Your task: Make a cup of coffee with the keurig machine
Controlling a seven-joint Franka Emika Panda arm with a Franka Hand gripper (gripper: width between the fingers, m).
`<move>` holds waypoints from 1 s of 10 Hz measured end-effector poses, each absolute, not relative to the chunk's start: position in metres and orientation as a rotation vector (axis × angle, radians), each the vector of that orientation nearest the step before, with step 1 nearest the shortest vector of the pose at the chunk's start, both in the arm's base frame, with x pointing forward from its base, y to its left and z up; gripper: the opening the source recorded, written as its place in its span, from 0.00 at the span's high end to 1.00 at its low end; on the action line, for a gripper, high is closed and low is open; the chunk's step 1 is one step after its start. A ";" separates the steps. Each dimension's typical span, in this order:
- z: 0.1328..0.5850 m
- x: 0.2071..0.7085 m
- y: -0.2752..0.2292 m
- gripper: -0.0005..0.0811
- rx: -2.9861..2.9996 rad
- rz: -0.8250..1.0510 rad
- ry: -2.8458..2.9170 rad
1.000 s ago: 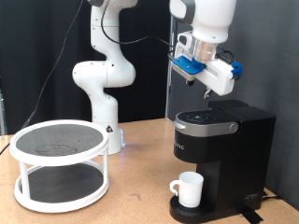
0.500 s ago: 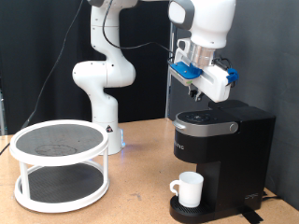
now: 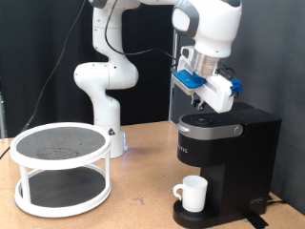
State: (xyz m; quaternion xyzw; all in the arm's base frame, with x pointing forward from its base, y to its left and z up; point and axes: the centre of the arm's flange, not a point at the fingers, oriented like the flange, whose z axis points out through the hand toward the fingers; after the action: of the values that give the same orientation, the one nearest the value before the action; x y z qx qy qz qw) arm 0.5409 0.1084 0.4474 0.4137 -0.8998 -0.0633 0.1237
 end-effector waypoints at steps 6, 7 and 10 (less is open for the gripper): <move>0.424 0.552 0.109 0.99 1.212 -0.166 -2.596; 0.425 0.553 0.110 0.99 1.218 -0.154 -2.589; 0.426 0.553 0.114 0.99 1.248 -0.164 -2.582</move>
State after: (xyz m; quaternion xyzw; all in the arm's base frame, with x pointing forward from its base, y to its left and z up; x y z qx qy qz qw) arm 0.5526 0.1137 0.4260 0.4306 -0.8907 -0.0567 0.1343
